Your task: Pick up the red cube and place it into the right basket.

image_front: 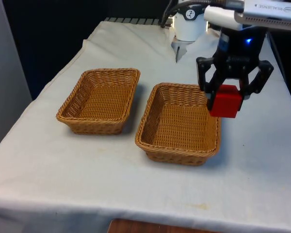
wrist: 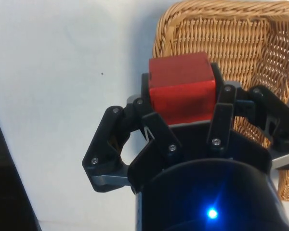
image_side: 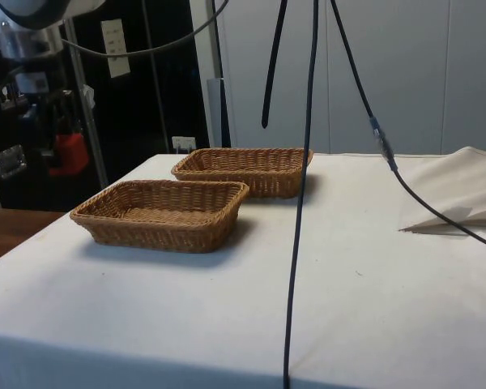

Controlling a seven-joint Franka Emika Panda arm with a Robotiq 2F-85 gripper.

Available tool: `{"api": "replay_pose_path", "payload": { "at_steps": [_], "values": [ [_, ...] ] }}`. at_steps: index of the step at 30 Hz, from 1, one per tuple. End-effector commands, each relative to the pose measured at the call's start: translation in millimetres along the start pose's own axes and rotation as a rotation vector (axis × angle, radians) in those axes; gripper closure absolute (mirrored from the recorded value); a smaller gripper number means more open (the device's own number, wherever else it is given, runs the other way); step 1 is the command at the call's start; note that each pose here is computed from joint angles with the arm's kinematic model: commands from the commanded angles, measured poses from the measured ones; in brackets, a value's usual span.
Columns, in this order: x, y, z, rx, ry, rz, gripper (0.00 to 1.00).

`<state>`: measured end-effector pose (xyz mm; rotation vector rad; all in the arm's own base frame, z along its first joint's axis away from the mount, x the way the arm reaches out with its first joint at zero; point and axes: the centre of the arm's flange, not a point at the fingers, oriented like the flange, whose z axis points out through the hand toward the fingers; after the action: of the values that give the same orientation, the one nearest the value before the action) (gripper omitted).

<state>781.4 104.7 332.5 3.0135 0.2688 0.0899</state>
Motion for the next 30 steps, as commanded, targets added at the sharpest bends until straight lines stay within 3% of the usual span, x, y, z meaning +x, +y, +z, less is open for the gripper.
{"api": "replay_pose_path", "payload": {
  "at_steps": [1, 5, 7, 8, 14, 15, 16, 19, 22, 23, 24, 30],
  "values": [
    [-3.0, -1.4, -4, 0.010, 0.005, -0.001, 0.97],
    [-4.5, 1.7, -4, 0.014, 0.003, 0.001, 0.97],
    [-3.7, 6.5, 3, 0.005, -0.013, 0.006, 0.97],
    [-6.4, 6.4, 0, 0.012, -0.003, 0.003, 0.97],
    [-9.9, 15.4, 8, 0.009, -0.014, 0.005, 0.97],
    [-7.9, 17.2, 12, 0.005, -0.030, 0.008, 0.97],
    [-10.9, 18.6, 10, 0.008, -0.018, 0.007, 0.97],
    [-12.5, 23.5, 14, 0.007, -0.024, 0.008, 0.97],
    [-14.8, 29.7, 20, 0.005, -0.032, 0.009, 0.97],
    [-12.1, 29.9, 23, 0.001, -0.047, 0.011, 0.97],
    [-15.3, 31.3, 21, 0.004, -0.033, 0.009, 0.97],
    [-18.9, 46.1, 23, -0.005, -0.040, 0.011, 0.97]
  ]
}}
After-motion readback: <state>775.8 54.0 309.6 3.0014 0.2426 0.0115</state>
